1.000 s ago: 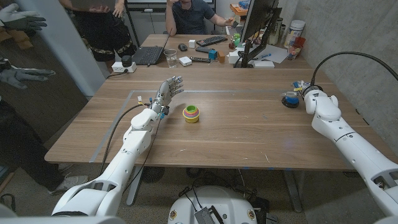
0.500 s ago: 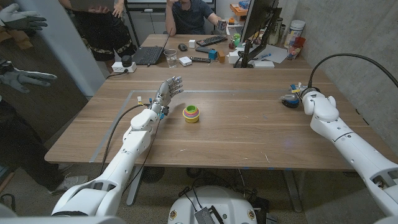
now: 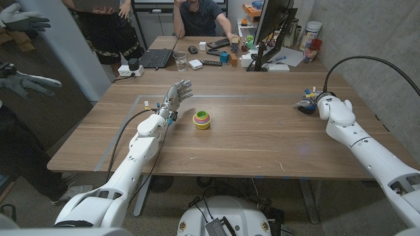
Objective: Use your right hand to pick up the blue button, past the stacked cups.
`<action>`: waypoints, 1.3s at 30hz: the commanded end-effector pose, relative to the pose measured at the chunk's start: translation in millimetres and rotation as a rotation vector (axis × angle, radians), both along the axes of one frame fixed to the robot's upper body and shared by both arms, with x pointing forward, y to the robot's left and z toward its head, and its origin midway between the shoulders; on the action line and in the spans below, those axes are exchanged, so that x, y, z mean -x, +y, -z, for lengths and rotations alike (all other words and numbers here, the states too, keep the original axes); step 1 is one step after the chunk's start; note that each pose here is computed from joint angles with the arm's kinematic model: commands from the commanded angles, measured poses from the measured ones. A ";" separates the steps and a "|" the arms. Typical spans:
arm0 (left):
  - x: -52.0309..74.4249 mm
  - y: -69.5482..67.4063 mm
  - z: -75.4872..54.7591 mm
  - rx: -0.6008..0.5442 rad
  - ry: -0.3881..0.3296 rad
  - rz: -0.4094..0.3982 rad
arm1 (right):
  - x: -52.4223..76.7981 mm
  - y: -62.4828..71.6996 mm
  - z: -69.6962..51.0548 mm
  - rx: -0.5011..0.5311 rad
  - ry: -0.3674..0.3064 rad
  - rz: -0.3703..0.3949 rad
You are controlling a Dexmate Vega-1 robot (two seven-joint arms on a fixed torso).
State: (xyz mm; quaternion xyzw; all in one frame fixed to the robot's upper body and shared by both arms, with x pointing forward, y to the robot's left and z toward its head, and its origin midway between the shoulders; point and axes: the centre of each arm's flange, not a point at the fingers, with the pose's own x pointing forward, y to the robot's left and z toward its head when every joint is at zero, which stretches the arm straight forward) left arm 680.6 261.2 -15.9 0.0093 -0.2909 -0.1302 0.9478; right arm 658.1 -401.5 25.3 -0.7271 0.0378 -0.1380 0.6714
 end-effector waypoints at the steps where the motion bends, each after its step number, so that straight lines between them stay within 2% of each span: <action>1: -0.7 0.6 -0.3 -0.002 -0.002 0.004 | -2.4 2.4 -0.2 0.001 0.006 -0.022; 8: -0.4 0.4 -0.5 0.000 -0.007 0.003 | -2.8 2.2 -1.2 0.004 0.009 -0.026; 13: -0.1 0.8 -0.4 0.005 -0.009 0.005 | -3.0 4.7 -2.7 0.020 -0.028 -0.039; 15: -0.1 0.8 -0.1 0.002 -0.008 0.004 | -2.5 5.8 -3.1 0.019 -0.073 -0.059; 23: 0.2 1.6 0.3 0.003 -0.009 0.001 | -3.9 7.2 -4.7 0.010 -0.071 -0.074; 35: 0.2 2.5 0.4 0.003 -0.015 -0.003 | 2.0 10.0 -9.3 0.018 -0.206 -0.111; 39: 0.2 2.8 1.2 -0.001 -0.014 0.001 | 3.6 12.7 -15.1 0.032 -0.207 -0.114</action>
